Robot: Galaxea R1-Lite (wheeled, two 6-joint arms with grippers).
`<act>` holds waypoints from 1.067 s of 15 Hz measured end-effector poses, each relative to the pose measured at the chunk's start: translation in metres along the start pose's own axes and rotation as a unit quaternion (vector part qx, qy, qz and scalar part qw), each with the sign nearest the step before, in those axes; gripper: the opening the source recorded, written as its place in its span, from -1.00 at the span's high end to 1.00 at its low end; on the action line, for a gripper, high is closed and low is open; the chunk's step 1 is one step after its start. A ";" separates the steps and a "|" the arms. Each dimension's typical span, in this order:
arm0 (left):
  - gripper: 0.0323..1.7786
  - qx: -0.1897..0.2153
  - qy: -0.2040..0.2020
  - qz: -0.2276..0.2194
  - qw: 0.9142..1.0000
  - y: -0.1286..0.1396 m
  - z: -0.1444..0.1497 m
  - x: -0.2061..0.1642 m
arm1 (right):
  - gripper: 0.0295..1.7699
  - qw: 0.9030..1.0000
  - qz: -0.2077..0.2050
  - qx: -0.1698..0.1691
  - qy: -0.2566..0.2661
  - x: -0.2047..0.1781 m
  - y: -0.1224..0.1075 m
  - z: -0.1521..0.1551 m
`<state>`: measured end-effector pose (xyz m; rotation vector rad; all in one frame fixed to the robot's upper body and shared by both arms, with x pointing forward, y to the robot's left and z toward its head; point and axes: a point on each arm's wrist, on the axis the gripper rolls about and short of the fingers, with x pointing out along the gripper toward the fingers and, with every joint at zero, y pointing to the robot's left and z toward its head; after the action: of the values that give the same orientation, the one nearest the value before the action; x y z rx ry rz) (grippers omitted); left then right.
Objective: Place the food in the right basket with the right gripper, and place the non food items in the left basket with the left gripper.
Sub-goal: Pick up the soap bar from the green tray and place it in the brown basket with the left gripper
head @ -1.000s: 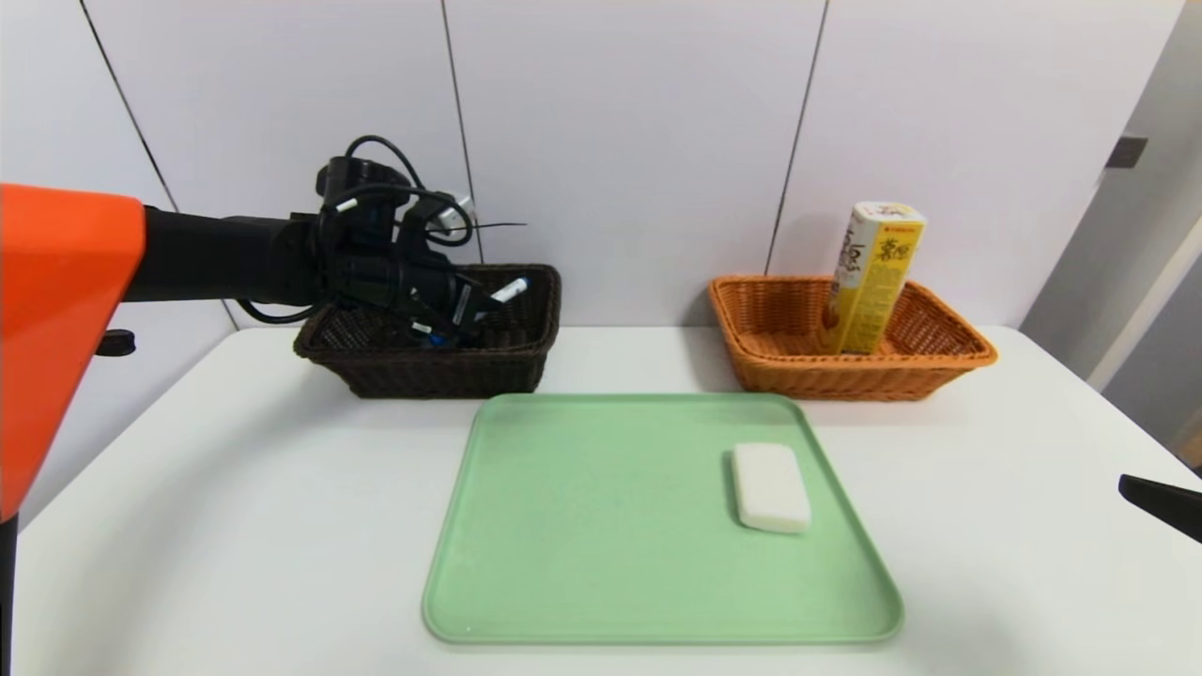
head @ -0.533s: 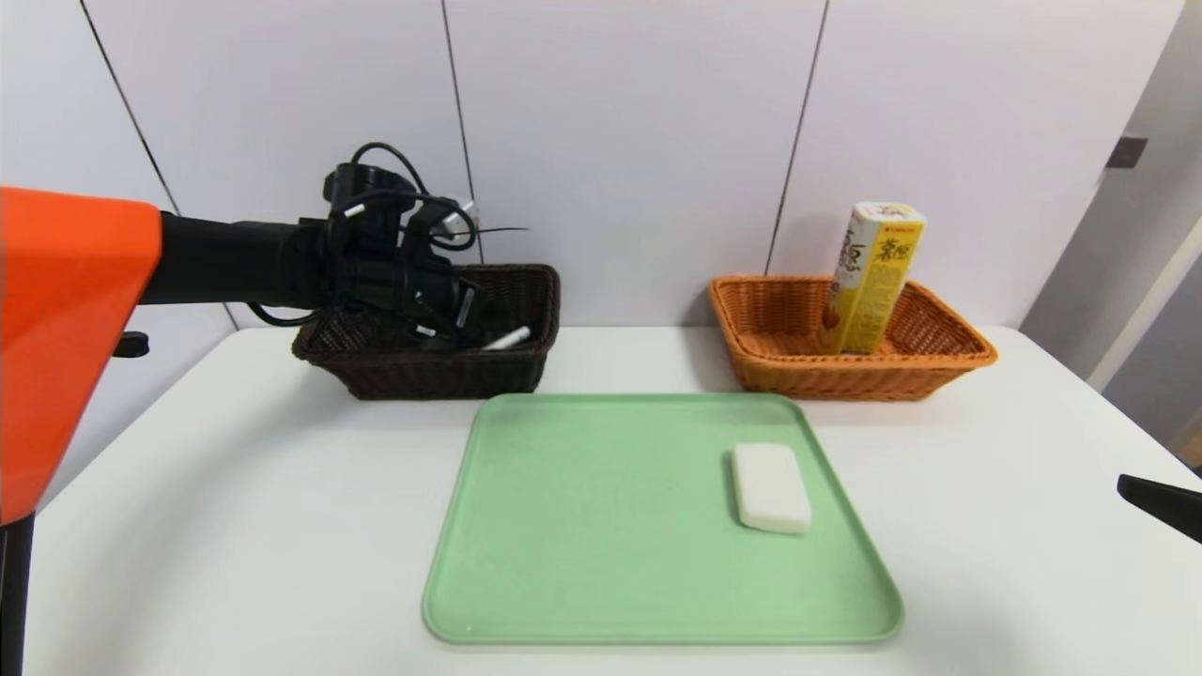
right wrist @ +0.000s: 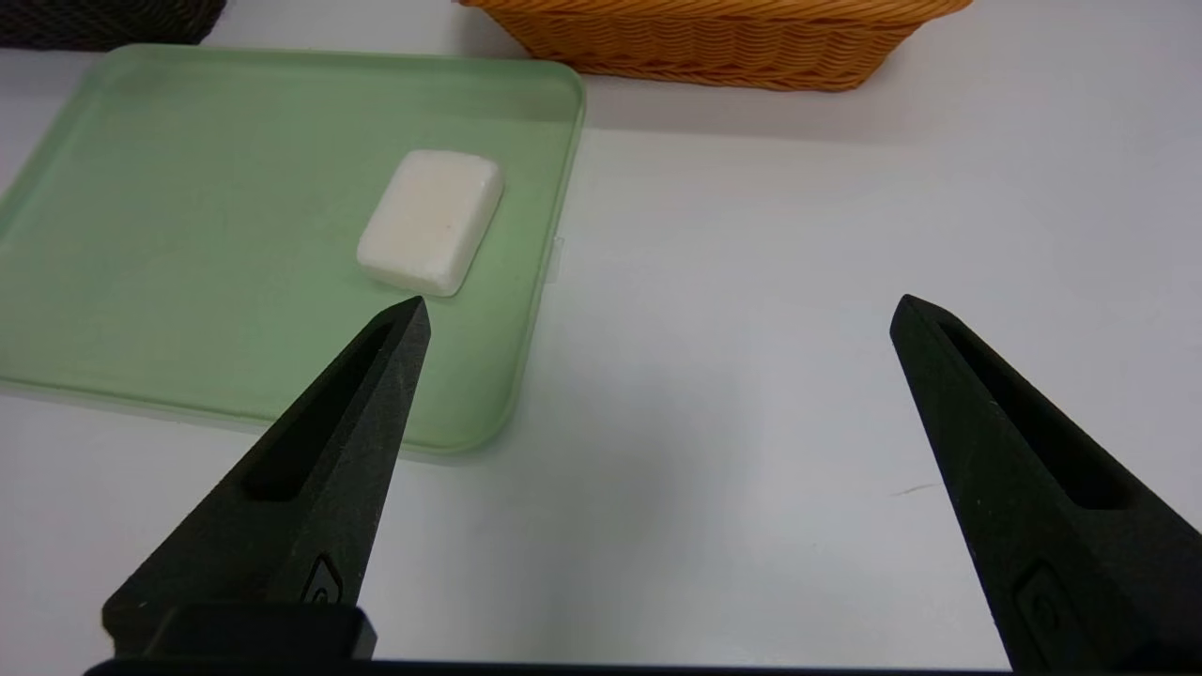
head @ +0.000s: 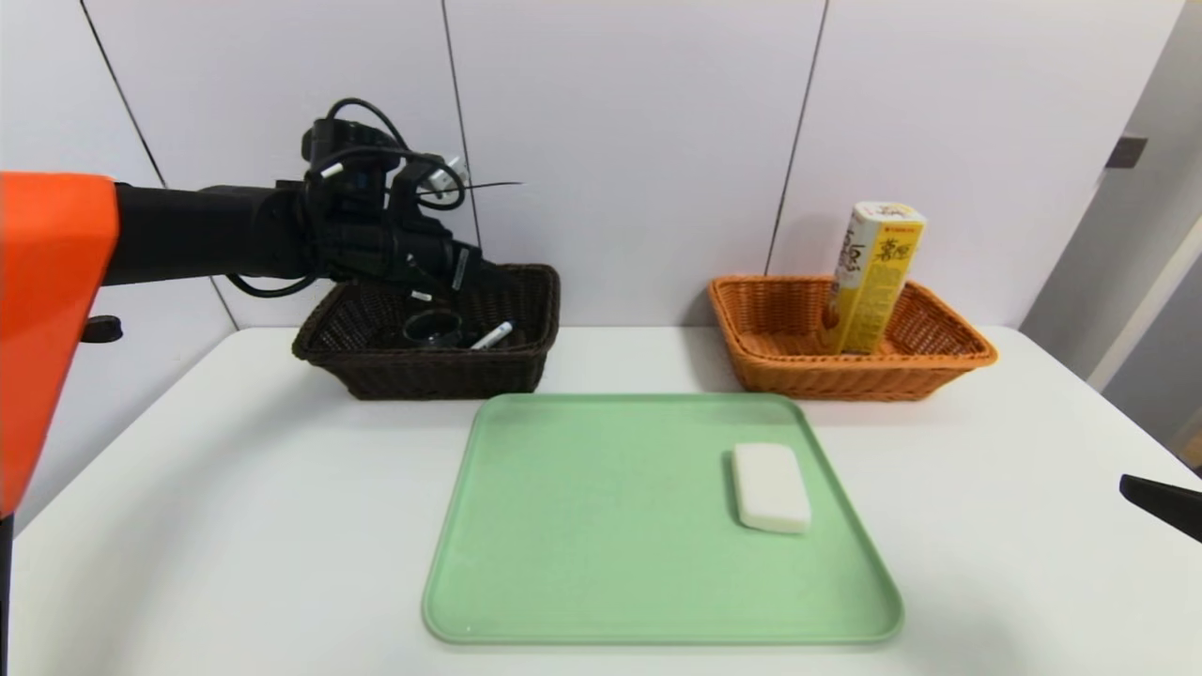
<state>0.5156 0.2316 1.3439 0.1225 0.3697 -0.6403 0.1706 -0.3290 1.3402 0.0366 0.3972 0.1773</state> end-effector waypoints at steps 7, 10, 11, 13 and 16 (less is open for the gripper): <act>-0.75 -0.061 0.066 0.068 0.994 -0.079 0.016 -0.005 | -0.91 1.000 0.001 0.000 -0.004 -0.001 0.000 0.001; -0.80 -0.092 0.091 0.076 0.989 -0.140 0.019 -0.006 | -0.91 1.000 0.001 0.000 -0.005 -0.001 0.000 0.002; -0.82 -0.100 0.093 0.083 0.987 -0.159 0.020 -0.007 | -0.91 1.000 0.001 0.000 -0.006 -0.001 0.000 0.002; -0.84 -0.112 0.096 0.099 0.984 -0.191 0.019 -0.007 | -0.91 1.000 0.003 0.001 -0.006 -0.001 0.000 0.002; -0.86 -0.143 0.105 0.091 0.980 -0.223 0.014 -0.005 | -0.91 1.000 0.004 0.002 -0.004 -0.001 0.000 0.000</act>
<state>0.3814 0.0540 1.3588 -0.0515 0.6428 -0.3894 0.1695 -0.3288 1.3411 0.0421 0.3888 0.1837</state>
